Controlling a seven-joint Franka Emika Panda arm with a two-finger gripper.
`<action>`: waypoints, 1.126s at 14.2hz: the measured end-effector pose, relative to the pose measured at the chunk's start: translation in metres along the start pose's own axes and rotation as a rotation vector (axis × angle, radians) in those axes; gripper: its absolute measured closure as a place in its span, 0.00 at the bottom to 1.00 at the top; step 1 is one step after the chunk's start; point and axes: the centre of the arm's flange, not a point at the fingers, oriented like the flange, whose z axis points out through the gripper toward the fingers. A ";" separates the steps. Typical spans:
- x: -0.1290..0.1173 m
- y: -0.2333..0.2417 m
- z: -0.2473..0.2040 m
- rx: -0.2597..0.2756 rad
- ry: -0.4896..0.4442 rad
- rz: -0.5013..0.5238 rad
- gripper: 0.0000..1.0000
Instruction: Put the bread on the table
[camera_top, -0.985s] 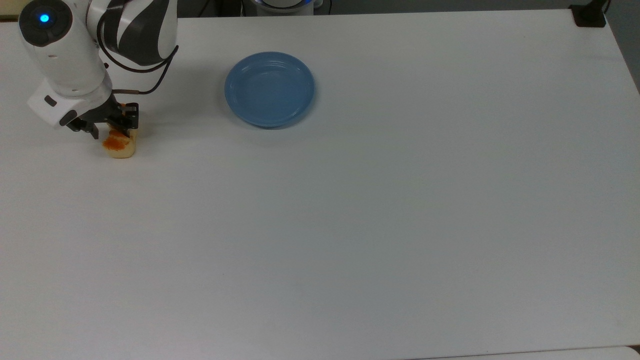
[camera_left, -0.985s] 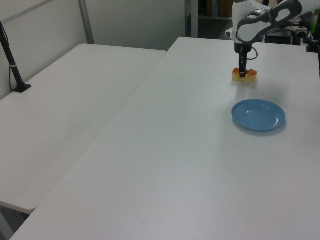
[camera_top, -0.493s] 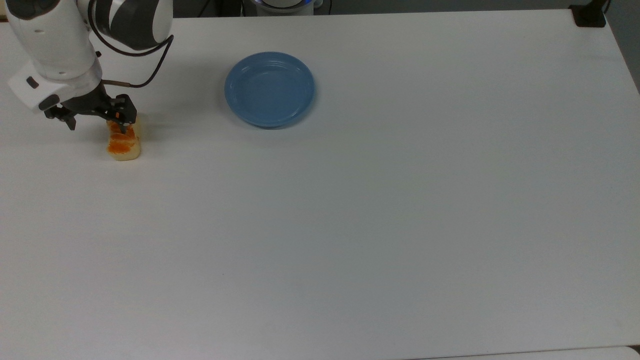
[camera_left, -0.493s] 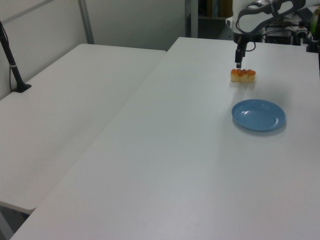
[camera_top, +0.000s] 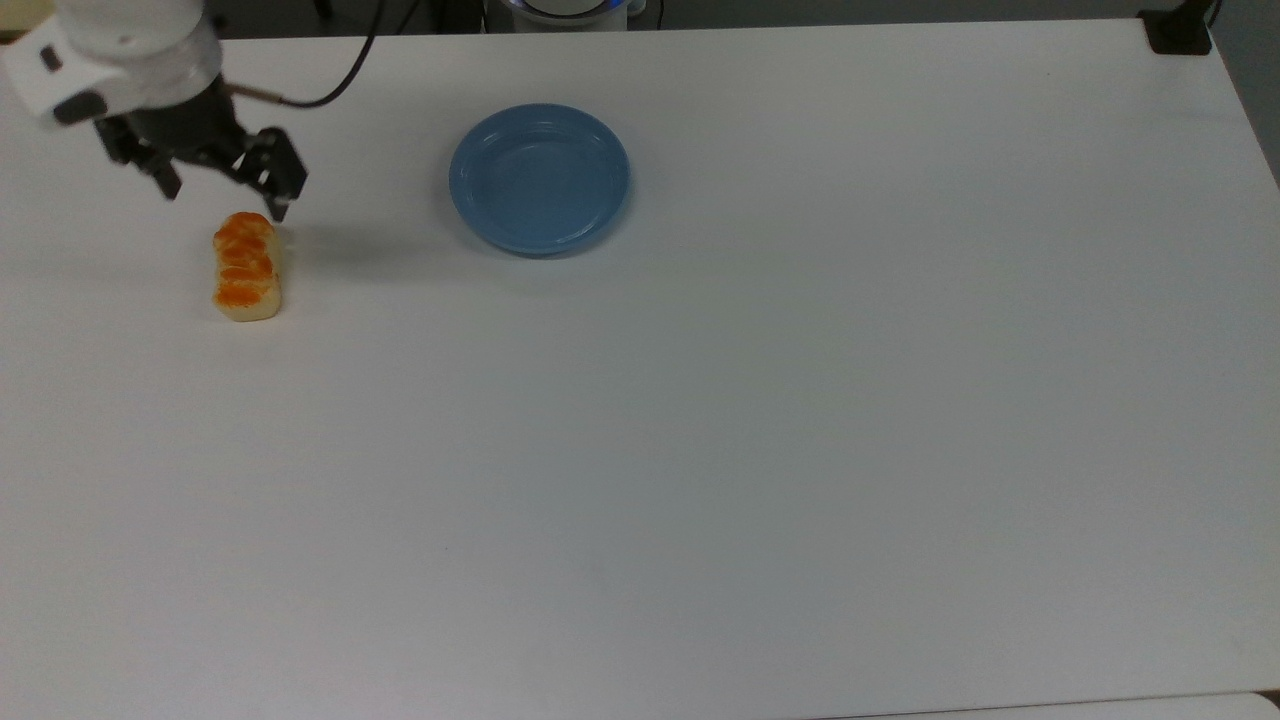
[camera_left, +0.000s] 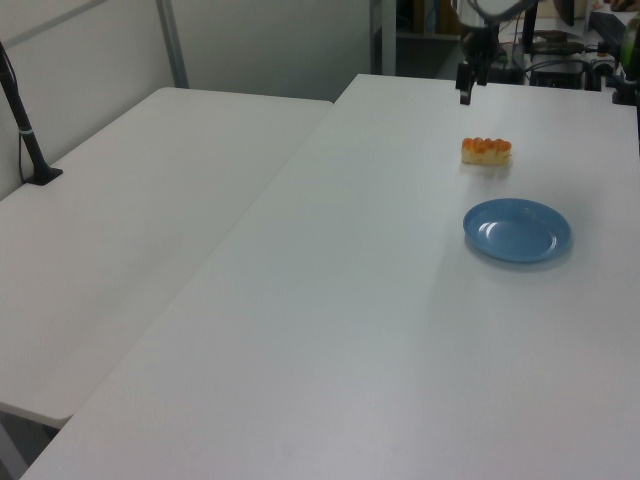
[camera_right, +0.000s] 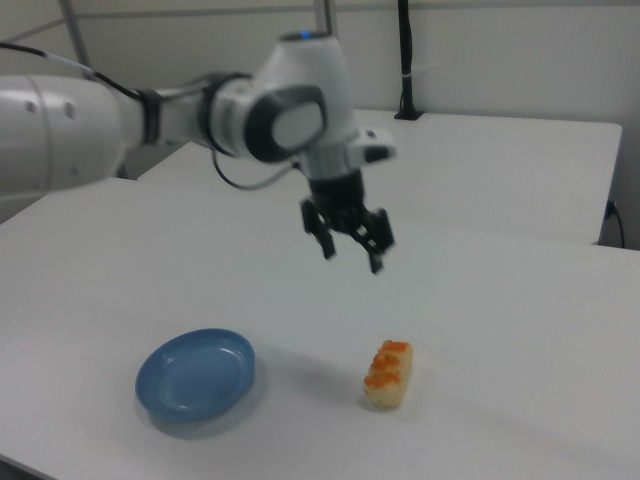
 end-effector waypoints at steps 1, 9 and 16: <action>-0.005 -0.017 -0.023 0.002 0.002 0.024 0.00; -0.060 -0.141 -0.151 0.024 0.085 0.034 0.00; -0.075 -0.189 -0.136 0.023 0.048 -0.164 0.00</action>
